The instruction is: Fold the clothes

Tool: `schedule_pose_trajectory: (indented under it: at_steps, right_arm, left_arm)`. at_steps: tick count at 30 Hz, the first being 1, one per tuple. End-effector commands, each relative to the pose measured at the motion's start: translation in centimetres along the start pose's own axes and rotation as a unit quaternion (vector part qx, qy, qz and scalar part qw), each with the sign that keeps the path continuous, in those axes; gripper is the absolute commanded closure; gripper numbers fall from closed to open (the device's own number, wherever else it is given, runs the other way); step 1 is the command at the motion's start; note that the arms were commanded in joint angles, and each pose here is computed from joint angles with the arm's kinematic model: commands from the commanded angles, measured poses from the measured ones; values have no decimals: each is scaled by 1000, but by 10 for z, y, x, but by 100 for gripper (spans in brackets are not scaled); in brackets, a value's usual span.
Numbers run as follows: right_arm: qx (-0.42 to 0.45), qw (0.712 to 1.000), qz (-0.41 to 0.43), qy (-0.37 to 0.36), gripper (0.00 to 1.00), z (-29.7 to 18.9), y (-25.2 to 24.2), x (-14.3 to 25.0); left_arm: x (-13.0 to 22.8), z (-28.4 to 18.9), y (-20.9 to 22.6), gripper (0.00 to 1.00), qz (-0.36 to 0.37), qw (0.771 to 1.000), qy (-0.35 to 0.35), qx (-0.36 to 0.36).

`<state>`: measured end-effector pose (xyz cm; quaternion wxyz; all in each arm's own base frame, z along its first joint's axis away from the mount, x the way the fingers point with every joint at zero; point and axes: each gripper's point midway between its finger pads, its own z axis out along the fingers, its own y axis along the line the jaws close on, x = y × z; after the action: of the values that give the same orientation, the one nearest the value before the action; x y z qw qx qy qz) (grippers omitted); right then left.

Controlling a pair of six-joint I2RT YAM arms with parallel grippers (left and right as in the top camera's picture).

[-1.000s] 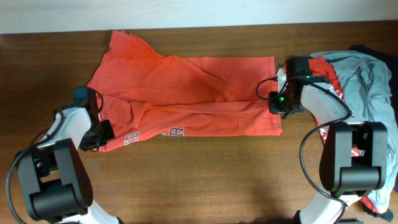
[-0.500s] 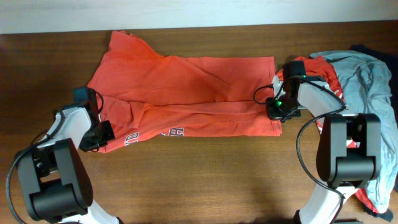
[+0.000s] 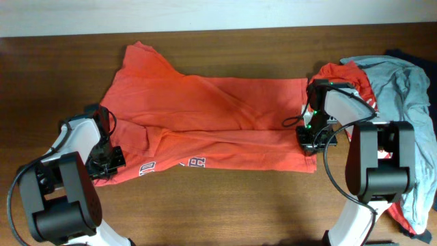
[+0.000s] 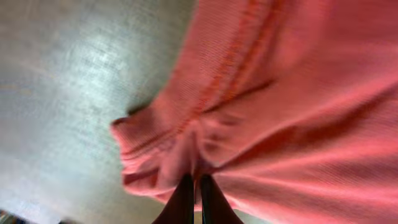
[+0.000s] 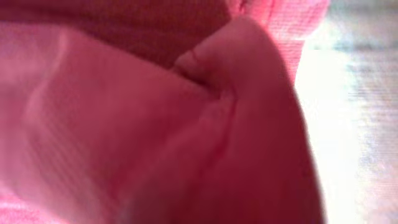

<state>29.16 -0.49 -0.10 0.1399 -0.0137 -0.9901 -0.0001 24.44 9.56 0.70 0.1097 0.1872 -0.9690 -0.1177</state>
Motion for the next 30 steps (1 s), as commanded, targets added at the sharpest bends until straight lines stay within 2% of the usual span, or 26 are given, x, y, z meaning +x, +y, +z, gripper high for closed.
schedule_pose_trajectory:
  at_steps: [1, 3, 8, 14, 17, 21, 22, 23, 24, 25, 27, 30]
  right_arm:
    - [67, 997, 16, 40, 88, 17, -22, 13]
    - [89, 995, 36, 41, 88, 16, -29, 15]
    - [96, 994, 46, 33, 93, 15, -31, 12]
    - [62, 997, 49, -21, 94, -14, -20, 1]
    - [52, 995, 51, -74, 93, -45, -18, -4]
    - [26, 984, 52, -166, 83, -101, -11, -8]
    - [21, 981, 52, -186, 76, -114, -10, -8]
    - [17, 978, 52, -203, 68, -124, -9, -7]
    - [13, 973, 52, -226, 56, -138, -8, -6]
    - [13, 966, 44, -254, 48, -154, -8, -3]
    - [15, 961, 29, -273, 48, -165, -7, 2]
    - [15, 958, 25, -287, 48, -175, -8, 8]
  left_arm:
    - [10, 5, 10, 94, -11, 999, 22, -25]
    - [13, 5, 13, 98, -9, 999, 27, -35]
    - [13, 4, 21, 99, -35, 997, 25, -57]
    - [5, -4, 7, 99, -28, 1000, 7, -9]
    - [-4, -22, 2, 99, -19, 999, -36, 21]
    - [-20, -68, -4, 99, 3, 987, -140, 76]
    - [-23, -81, -4, 99, 5, 982, -166, 87]
    - [-25, -94, -4, 95, 6, 976, -195, 98]
    - [-29, -111, -3, 66, 5, 967, -230, 107]
    - [-39, -138, -5, 48, 21, 948, -291, 126]
    - [-52, -161, -8, 48, 34, 927, -347, 141]
    - [-71, -180, -13, 47, 35, 907, -388, 160]
